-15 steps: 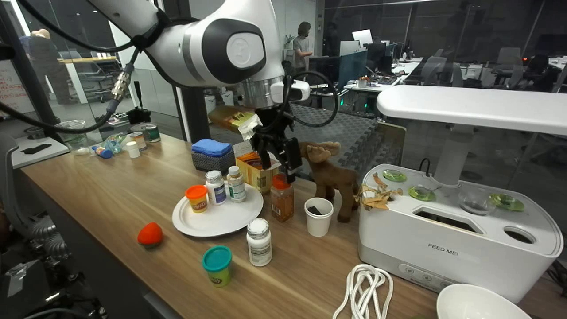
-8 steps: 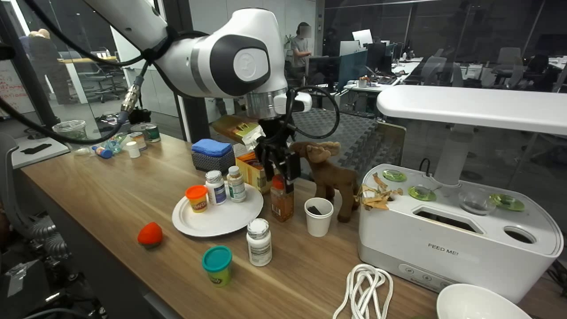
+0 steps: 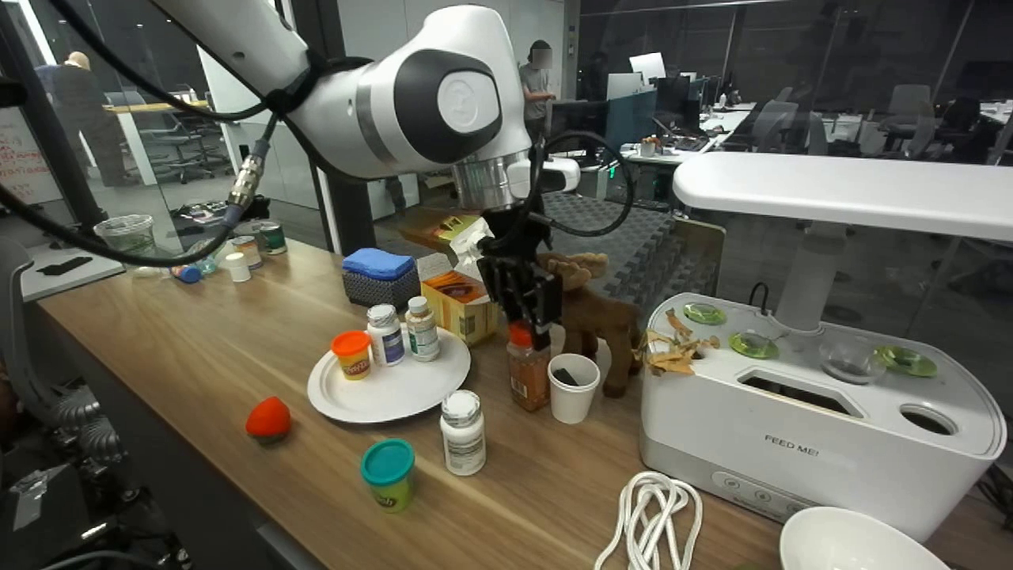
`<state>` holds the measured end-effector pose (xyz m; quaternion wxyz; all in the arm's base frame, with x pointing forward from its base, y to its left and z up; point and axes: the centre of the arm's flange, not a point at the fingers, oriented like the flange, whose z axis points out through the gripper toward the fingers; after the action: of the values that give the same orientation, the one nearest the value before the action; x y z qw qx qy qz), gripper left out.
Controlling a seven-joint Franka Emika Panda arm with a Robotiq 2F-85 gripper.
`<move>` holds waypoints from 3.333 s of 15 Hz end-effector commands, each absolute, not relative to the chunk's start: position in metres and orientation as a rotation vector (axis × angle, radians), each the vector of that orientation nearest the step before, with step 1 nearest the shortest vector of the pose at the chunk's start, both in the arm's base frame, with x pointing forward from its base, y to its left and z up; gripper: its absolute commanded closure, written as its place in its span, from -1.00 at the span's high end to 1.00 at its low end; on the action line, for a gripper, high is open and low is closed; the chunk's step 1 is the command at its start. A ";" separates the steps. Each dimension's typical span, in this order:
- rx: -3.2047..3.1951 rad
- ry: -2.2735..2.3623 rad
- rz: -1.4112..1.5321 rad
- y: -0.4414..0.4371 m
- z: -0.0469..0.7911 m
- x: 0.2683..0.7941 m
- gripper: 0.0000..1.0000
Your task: Place the containers and orange plush toy on the white plate
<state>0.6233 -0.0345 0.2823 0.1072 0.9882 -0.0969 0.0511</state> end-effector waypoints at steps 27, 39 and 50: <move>3.072 -0.738 0.151 0.073 0.313 0.533 -0.50; 3.060 -0.776 0.179 0.102 0.294 0.515 -0.50; 3.052 -0.588 0.212 0.118 0.285 0.503 0.63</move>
<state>0.5141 0.1100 0.2777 0.0078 0.9771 -0.2058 0.0537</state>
